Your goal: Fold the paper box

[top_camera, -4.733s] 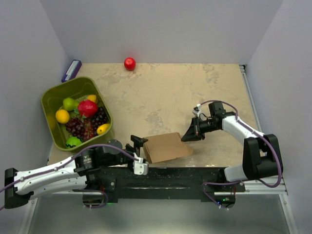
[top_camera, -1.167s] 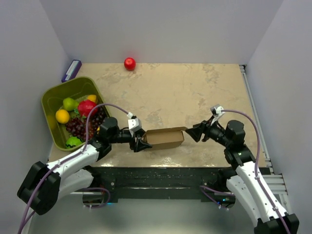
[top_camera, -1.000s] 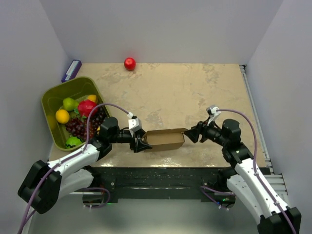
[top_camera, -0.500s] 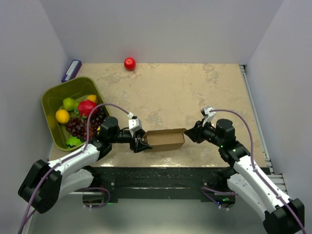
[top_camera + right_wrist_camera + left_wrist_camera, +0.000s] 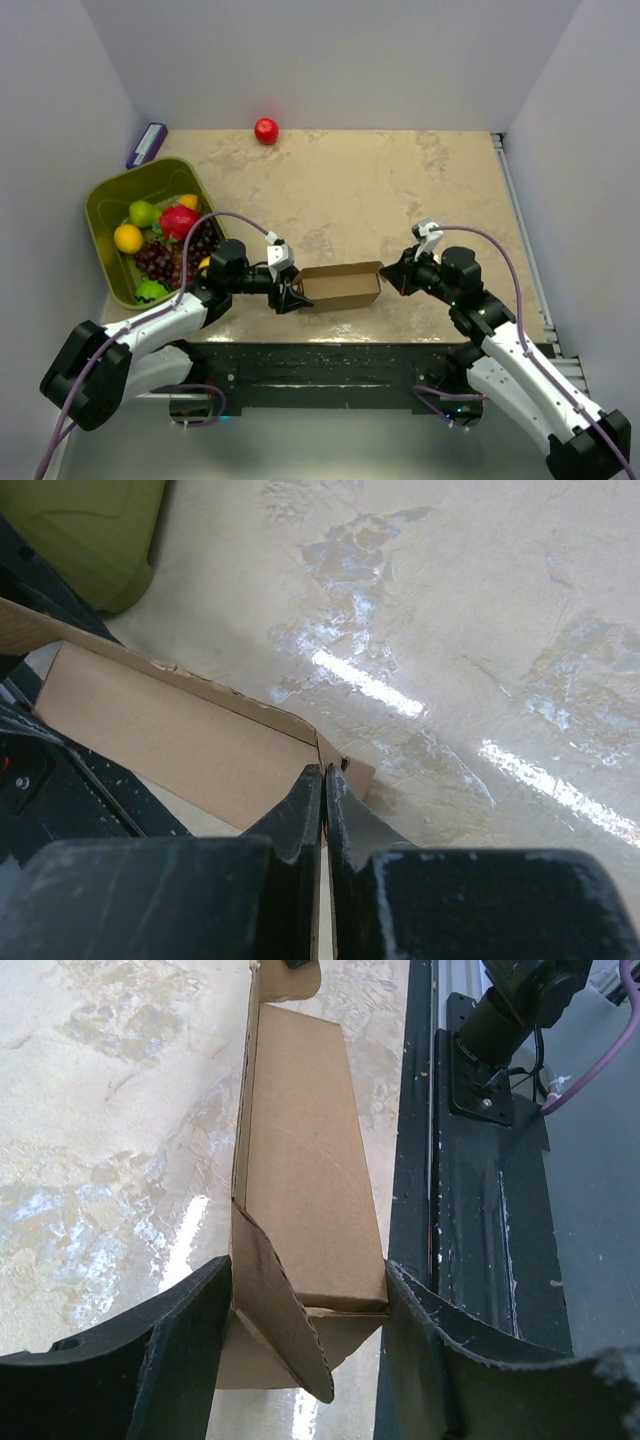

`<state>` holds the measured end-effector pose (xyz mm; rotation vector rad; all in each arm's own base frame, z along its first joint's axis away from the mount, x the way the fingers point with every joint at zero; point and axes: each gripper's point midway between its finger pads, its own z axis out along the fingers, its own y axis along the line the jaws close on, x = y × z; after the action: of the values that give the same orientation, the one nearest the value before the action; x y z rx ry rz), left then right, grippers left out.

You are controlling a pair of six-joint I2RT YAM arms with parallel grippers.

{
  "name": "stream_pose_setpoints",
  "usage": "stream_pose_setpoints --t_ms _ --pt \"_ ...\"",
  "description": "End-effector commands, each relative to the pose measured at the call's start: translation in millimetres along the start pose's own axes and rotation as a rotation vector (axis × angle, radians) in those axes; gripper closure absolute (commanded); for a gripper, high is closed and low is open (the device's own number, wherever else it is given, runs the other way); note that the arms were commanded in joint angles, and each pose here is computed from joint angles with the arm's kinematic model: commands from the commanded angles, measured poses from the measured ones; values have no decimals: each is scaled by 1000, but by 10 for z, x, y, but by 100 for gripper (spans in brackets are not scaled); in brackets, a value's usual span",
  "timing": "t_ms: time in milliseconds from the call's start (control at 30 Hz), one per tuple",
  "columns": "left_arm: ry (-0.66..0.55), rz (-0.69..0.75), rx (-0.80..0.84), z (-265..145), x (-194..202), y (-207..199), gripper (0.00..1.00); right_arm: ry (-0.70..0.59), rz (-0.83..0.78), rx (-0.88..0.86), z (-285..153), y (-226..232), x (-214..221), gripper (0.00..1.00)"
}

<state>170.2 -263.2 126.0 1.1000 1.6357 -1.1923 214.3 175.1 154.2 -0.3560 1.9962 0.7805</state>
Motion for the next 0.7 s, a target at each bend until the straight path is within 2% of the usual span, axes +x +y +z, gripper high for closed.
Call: stream_pose_setpoints --t_ms 0,667 --pt "-17 35 -15 36 -120 66 80 -130 12 87 -83 -62 -309 99" --pt "40 4 -39 136 32 121 82 -80 78 192 112 -34 61 100"
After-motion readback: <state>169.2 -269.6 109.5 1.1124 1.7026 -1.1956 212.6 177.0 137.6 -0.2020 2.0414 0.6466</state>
